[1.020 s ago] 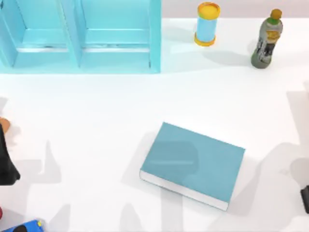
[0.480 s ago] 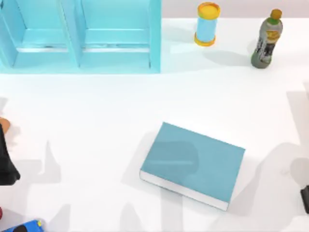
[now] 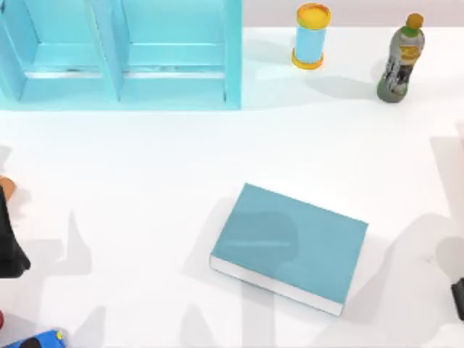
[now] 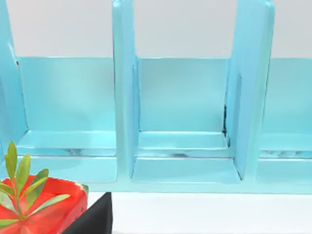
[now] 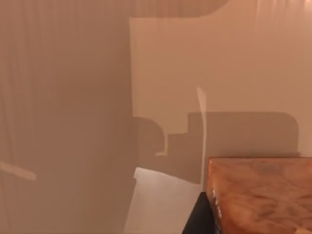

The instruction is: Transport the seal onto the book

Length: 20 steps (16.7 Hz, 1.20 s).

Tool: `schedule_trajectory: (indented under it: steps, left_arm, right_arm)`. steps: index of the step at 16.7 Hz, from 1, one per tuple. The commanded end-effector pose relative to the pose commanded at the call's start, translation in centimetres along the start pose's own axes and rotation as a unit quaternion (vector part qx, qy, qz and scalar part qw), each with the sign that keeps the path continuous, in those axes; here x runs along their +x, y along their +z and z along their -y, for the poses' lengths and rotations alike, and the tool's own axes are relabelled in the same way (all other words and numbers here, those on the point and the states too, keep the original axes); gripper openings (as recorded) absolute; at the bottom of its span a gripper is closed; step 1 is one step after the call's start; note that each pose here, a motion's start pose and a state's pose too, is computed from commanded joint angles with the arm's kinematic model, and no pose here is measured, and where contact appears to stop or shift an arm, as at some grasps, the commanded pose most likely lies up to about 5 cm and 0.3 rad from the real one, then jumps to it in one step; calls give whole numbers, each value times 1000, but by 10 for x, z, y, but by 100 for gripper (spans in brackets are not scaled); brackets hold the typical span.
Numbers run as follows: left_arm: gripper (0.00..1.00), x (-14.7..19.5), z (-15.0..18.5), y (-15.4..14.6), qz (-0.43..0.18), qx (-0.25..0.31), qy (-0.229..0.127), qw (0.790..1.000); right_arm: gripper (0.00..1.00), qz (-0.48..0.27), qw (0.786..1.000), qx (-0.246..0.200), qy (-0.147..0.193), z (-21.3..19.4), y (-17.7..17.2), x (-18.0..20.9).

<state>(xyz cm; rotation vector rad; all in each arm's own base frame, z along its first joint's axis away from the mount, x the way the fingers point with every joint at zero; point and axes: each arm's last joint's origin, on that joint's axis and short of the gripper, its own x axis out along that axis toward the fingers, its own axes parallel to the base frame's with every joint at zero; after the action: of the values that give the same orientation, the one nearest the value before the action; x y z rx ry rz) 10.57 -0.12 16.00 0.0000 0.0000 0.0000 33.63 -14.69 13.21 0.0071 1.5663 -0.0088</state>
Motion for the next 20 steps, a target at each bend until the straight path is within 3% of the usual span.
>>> schedule_trajectory:
  steps: [8,11,20]
  left_arm:
    - [100,0,0,0,0,0,0,1000]
    - [100,0,0,0,0,0,0,1000]
    - [100,0,0,0,0,0,0,1000]
  right_arm:
    - [0,1,1000,1,-1,0,0,-2]
    - [0,14,1000,10,-5,-7,5,-26]
    - [0,18,1000,4,4,-113,10,-128]
